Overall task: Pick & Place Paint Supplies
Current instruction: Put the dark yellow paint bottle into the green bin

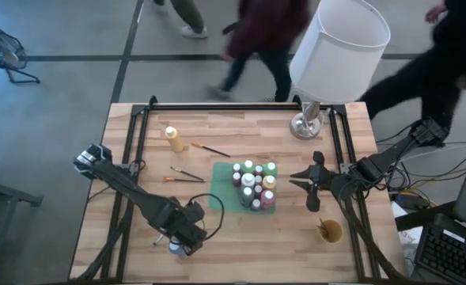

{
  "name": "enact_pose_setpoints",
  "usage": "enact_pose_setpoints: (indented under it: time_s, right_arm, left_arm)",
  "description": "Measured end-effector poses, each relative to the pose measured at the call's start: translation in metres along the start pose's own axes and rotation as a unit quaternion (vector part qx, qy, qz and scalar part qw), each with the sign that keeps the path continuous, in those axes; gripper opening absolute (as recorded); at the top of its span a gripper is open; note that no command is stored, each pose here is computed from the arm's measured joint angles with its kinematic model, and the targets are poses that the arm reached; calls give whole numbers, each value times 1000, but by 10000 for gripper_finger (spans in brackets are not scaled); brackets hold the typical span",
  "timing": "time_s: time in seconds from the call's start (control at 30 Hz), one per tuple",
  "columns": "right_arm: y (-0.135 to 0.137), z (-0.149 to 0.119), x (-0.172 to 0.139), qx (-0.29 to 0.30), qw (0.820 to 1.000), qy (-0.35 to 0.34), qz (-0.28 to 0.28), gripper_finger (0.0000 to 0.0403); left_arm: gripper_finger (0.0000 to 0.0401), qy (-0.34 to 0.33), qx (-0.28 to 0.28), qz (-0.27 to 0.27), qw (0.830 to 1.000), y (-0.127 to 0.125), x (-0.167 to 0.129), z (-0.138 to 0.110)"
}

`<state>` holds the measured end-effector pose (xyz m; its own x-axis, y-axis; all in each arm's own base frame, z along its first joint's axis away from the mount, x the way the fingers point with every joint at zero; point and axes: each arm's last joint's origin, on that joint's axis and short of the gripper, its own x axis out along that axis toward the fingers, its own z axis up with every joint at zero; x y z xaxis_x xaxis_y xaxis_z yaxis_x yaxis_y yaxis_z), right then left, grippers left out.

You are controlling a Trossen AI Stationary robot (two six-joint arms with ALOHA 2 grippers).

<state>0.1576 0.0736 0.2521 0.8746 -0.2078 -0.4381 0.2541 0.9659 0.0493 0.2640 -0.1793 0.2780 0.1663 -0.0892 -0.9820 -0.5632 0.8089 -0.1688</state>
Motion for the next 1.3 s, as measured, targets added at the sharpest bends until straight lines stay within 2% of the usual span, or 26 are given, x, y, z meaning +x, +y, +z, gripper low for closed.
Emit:
enact_pose_setpoints:
  time_s: [0.17, 0.37, 0.47, 0.6, 0.77, 1.1, 1.3]
  right_arm:
    - [0, 0, 0, 1, 1000, -1, 0, 72]
    - [3, 3, 2, -1, 1000, -14, 6, 99]
    - [12, 10, 7, -17, 998, -42, 33, 112]
    - [26, 19, 19, -58, 991, -80, 95, 127]
    - [34, 23, 34, -69, 987, -110, 97, 144]
    - [45, 19, 54, -57, 986, -119, 98, 187]
    - [56, 29, 59, -57, 982, -118, 134, 220]
  left_arm:
    - [124, -17, 11, 2, 1000, -3, -22, 2]
    - [125, -32, 34, -10, 999, -6, -46, 5]
    - [125, -39, 47, -21, 998, -7, -54, 6]
    - [125, -48, 59, -30, 997, -8, -63, 10]
    - [126, -59, 81, -43, 994, -8, -73, 16]
    - [126, -89, 115, -58, 988, 0, -88, 44]
    - [126, -112, 126, -61, 984, 11, -99, 67]
